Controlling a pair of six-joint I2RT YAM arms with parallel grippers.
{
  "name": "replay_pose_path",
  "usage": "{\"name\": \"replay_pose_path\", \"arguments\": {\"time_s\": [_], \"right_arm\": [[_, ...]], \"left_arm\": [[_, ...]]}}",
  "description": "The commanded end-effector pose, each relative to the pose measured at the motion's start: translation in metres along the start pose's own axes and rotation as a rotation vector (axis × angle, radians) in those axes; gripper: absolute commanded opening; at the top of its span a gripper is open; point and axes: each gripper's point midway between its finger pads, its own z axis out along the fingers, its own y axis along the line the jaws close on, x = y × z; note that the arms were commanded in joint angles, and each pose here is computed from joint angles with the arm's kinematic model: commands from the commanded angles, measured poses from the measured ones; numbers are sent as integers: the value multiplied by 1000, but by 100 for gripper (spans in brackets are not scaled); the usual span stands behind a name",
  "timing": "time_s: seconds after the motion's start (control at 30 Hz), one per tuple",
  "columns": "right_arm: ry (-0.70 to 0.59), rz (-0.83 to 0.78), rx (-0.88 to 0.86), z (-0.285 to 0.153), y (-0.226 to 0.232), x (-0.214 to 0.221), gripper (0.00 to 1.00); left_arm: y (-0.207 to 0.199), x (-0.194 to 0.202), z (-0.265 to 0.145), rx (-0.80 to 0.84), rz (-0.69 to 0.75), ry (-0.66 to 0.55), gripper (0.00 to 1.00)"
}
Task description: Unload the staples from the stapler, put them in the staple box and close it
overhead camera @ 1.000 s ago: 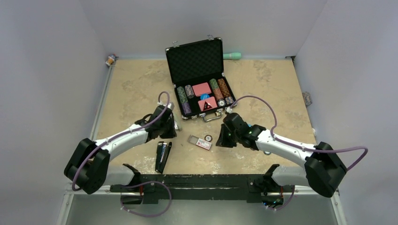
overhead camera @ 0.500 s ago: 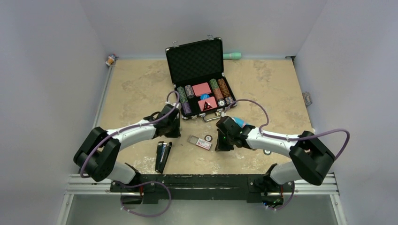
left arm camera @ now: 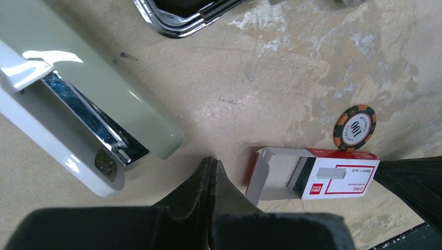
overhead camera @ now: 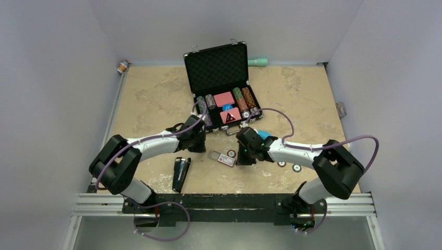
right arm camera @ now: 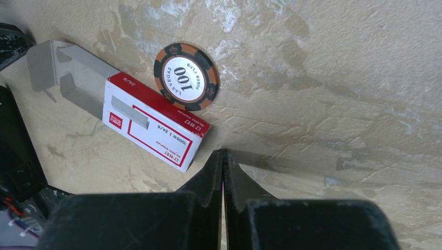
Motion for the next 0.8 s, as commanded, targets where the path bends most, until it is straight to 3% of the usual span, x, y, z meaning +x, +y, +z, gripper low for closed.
{"name": "replay_pose_path", "arguments": {"time_s": [0.0,0.57,0.77], "right_arm": [[-57,-14,-21,-1,15,-17,0],[-67,-28,4,3,16,-24,0],[-66,-30,9,3,14,-23,0]], "left_arm": [[-19,-13,2,56,24,-27,0],[-28,3,9,102,8,17,0],[-6,3,-3,-12,7,-8,0]]}}
